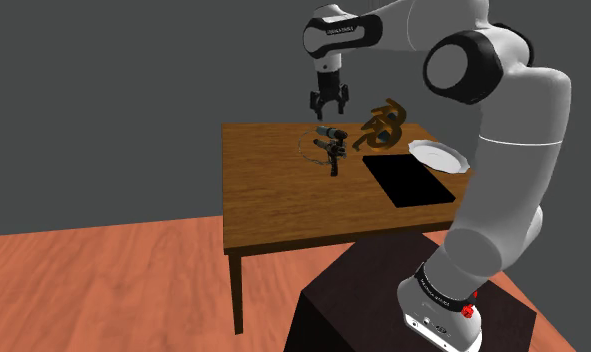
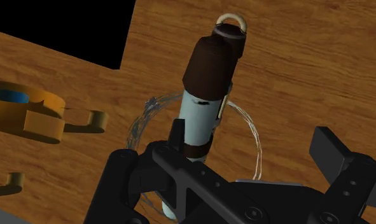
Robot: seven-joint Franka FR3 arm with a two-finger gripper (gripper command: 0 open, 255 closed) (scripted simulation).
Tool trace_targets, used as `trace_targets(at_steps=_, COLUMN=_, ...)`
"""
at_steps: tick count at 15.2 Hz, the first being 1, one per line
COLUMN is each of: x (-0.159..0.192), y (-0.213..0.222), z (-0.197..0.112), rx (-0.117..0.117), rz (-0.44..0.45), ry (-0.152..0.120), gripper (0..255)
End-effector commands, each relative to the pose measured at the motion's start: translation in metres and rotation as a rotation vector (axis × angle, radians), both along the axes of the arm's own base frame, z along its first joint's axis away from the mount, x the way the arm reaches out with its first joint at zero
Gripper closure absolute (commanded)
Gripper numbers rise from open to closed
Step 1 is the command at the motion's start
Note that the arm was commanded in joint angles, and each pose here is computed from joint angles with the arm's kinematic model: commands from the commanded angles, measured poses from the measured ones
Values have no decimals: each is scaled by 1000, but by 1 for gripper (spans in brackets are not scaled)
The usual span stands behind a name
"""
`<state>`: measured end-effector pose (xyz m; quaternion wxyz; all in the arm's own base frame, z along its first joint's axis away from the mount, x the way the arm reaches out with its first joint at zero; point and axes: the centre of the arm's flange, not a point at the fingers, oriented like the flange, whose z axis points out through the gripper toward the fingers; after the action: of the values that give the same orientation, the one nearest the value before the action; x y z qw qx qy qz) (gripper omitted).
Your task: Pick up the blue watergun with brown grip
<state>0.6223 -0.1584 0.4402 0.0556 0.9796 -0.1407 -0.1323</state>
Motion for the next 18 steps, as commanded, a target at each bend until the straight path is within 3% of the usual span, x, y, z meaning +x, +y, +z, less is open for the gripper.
trace_targets(at_steps=1, x=17, y=-20, z=-19, rx=-7, rz=-37, ry=31, gripper=0)
trace_targets(at_steps=7, x=52, y=-76, z=-70, rx=-24, rz=-139, ry=115, gripper=0)
trace_targets(at_steps=16, x=52, y=-76, z=-110, rx=-24, rz=-139, ry=115, gripper=0)
trace_targets(at_steps=17, x=52, y=-75, z=-110, rx=-24, rz=-138, ry=115, gripper=255)
trace_targets(at_steps=18, x=52, y=-75, z=-110, rx=-24, rz=-138, ry=115, gripper=255)
